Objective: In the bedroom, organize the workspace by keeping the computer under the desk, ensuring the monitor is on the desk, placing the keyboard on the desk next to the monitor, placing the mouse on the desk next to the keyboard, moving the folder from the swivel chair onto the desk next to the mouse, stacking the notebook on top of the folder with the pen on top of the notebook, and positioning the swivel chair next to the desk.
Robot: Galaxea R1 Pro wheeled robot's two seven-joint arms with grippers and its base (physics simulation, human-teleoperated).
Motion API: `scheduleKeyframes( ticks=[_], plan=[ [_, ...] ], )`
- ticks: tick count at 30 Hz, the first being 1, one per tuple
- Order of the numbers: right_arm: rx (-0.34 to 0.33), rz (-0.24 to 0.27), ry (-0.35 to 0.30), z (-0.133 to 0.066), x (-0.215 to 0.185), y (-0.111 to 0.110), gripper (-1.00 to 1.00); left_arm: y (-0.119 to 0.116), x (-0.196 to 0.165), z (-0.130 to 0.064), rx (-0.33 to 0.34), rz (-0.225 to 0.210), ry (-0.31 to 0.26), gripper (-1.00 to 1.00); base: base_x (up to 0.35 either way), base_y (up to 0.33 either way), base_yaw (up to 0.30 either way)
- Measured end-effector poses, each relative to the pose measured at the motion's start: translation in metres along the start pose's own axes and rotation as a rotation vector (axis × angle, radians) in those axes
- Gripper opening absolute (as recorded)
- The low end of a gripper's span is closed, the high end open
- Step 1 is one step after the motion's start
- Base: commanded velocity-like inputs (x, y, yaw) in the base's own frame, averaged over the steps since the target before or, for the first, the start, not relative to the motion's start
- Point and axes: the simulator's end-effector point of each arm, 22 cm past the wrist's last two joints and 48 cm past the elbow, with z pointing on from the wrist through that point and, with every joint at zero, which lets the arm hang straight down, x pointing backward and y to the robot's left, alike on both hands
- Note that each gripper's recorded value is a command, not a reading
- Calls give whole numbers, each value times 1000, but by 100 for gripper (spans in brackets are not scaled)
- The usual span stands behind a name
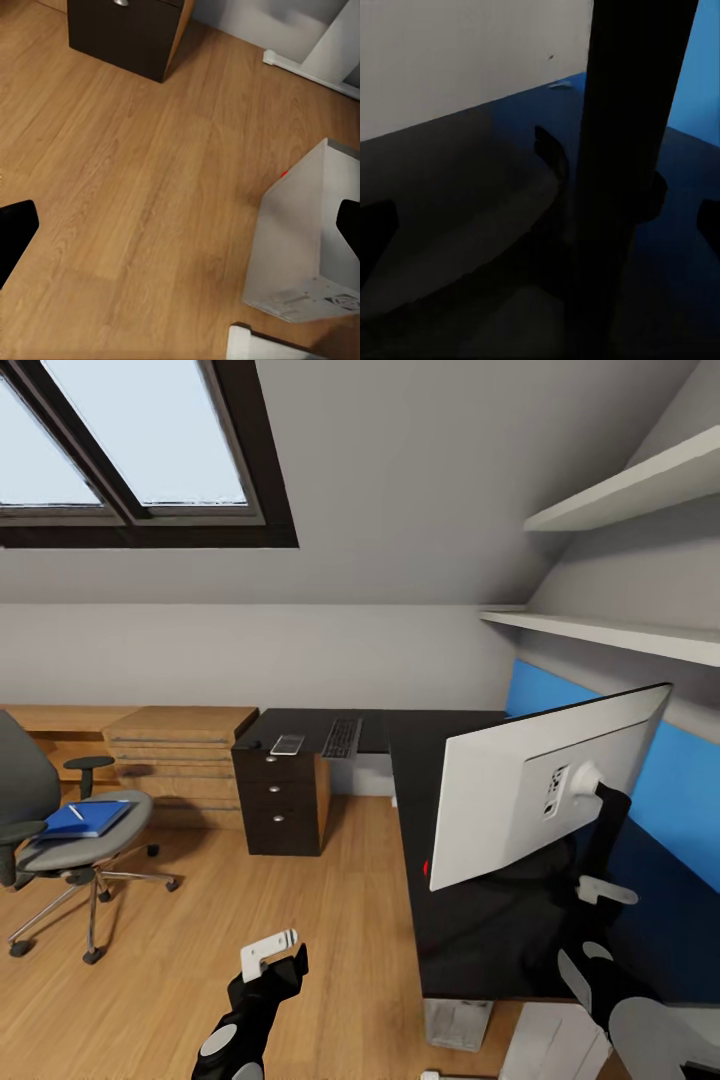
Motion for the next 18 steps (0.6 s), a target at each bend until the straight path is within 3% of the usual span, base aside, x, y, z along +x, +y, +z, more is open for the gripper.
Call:
scheduleKeyframes(
  ticks=[10,12,15,17,18],
  plan=[
    [-37,23,87,4,-25,39,100,0,0,0,0,1,0,100,-4,3,0],
    [-62,18,153,-20,-31,50,100,0,0,0,-1,1,-1,100,0,0,0],
    [-81,25,185,-58,-41,53,100,1,0,0,-1,1,-1,100,0,0,0],
    [-100,52,212,-101,-53,59,100,1,-1,0,-1,0,-1,100,0,0,0],
    [-103,58,215,-109,-54,60,100,1,-1,0,-1,0,-1,100,0,0,0]
  ],
)
